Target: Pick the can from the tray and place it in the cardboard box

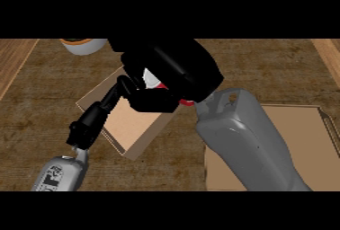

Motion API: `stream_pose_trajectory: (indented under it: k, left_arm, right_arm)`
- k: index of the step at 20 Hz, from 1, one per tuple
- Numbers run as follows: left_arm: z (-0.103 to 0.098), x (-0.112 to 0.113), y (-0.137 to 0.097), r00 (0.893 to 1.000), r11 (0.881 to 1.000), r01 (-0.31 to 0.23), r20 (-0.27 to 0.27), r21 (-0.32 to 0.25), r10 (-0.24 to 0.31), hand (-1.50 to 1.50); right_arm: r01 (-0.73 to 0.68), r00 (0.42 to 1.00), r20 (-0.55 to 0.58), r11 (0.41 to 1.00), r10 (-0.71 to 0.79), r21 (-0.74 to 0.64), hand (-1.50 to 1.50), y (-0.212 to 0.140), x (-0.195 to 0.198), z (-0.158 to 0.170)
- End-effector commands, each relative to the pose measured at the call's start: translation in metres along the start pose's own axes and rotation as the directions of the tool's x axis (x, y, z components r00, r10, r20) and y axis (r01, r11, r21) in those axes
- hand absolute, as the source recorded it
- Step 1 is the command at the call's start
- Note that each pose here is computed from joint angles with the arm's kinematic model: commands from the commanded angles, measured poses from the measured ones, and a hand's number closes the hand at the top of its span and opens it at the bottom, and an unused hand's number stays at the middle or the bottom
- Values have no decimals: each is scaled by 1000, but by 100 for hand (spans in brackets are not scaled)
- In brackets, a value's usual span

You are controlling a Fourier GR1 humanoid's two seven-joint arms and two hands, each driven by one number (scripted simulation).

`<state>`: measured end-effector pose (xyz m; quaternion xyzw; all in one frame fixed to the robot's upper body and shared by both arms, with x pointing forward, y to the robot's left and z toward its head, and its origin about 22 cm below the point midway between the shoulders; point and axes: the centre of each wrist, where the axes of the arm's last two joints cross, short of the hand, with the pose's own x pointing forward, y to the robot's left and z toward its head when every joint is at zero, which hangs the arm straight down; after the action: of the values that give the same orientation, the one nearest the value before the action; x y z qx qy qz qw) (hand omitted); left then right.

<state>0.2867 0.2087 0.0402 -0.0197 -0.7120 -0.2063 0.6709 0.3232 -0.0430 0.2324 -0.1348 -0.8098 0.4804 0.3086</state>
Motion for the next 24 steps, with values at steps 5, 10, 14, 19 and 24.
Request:
stream_pose_trajectory:
  k: [5,10,14,19,24]
  left_arm:
    - [1,1,-20,1000,1000,-14,11,-5,14,0]
    - [6,-13,-5,1000,1000,-9,6,-23,9,0]
    - [-14,10,-25,1000,1000,1,14,-10,-1,0]
    - [-14,7,-29,1000,999,-14,20,-45,15,0]
    - [-10,9,-9,1000,998,-7,26,-60,9,0]
  right_arm:
    - [-115,993,-25,992,117,46,150,55,-30,-31]
    - [-28,992,-121,993,42,115,150,87,-58,-28]
    - [127,966,-245,978,-84,165,-150,99,-77,-23]
    - [200,959,-231,968,-162,152,-150,106,-87,-29]
    - [434,876,-182,894,-447,-110,-150,94,-103,-20]
